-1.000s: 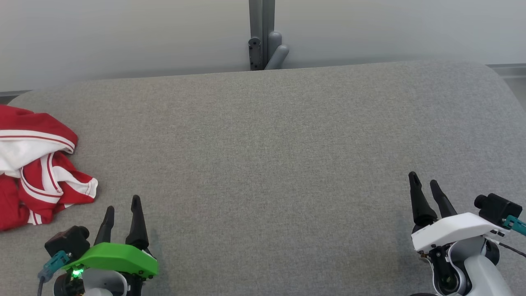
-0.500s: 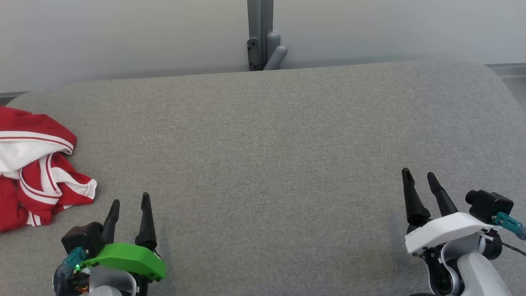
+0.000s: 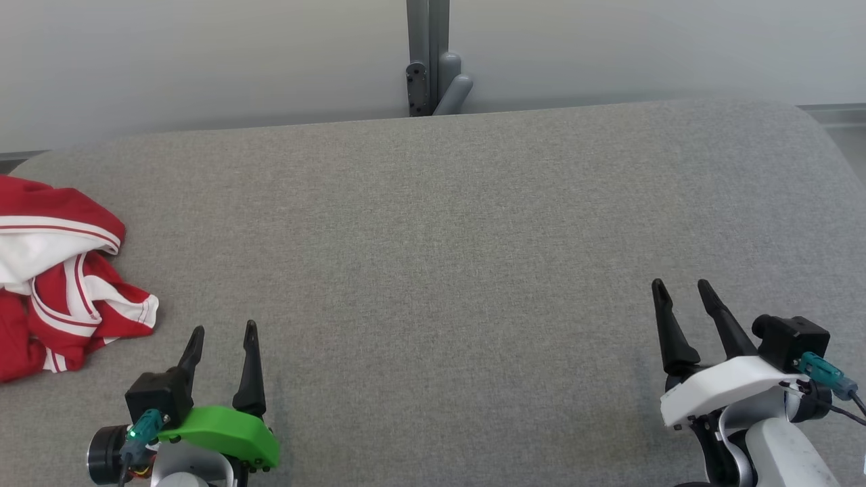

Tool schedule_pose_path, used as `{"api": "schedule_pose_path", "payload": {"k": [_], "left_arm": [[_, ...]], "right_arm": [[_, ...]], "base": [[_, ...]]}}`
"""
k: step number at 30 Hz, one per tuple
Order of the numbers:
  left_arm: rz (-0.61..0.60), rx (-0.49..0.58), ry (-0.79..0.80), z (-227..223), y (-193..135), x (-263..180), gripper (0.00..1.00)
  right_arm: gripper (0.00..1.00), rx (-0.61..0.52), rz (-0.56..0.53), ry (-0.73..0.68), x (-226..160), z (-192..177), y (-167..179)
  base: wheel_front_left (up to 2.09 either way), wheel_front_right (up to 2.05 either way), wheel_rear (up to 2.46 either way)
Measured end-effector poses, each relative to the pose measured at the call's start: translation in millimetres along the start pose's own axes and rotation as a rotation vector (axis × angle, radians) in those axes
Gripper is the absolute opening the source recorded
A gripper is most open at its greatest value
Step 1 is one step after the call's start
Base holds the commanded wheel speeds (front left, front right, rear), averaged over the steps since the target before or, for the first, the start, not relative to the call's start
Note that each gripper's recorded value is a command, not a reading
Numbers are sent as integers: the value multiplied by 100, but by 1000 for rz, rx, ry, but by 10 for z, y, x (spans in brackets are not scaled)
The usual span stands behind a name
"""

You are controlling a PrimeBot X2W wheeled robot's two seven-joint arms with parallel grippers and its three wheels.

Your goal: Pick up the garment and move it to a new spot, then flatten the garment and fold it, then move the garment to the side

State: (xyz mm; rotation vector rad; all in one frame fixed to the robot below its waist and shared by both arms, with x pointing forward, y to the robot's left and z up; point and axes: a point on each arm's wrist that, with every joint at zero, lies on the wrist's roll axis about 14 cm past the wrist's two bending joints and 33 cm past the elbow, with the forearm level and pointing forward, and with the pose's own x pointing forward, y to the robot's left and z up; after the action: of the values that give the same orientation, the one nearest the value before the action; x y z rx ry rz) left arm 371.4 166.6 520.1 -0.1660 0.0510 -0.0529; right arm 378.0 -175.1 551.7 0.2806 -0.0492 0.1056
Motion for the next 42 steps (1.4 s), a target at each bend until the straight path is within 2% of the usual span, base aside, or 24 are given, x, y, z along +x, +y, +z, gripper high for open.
{"api": "schedule_pose_path", "payload": {"k": [34, 39, 42], "left_arm": [[-33, 225, -21, -53, -8, -83, 100], [-9, 210, -24, -47, 43, -97, 100], [86, 156, -46, 30, 285, -149, 100]], "right_arm": [[100, -263, 10, -31, -71, 49, -67], [100, -266, 22, -30, -49, 37, -28], [100, -272, 75, -27, 12, 6, 123]], "base": [[0, 0, 0], [0, 0, 0], [0, 0, 0]]}}
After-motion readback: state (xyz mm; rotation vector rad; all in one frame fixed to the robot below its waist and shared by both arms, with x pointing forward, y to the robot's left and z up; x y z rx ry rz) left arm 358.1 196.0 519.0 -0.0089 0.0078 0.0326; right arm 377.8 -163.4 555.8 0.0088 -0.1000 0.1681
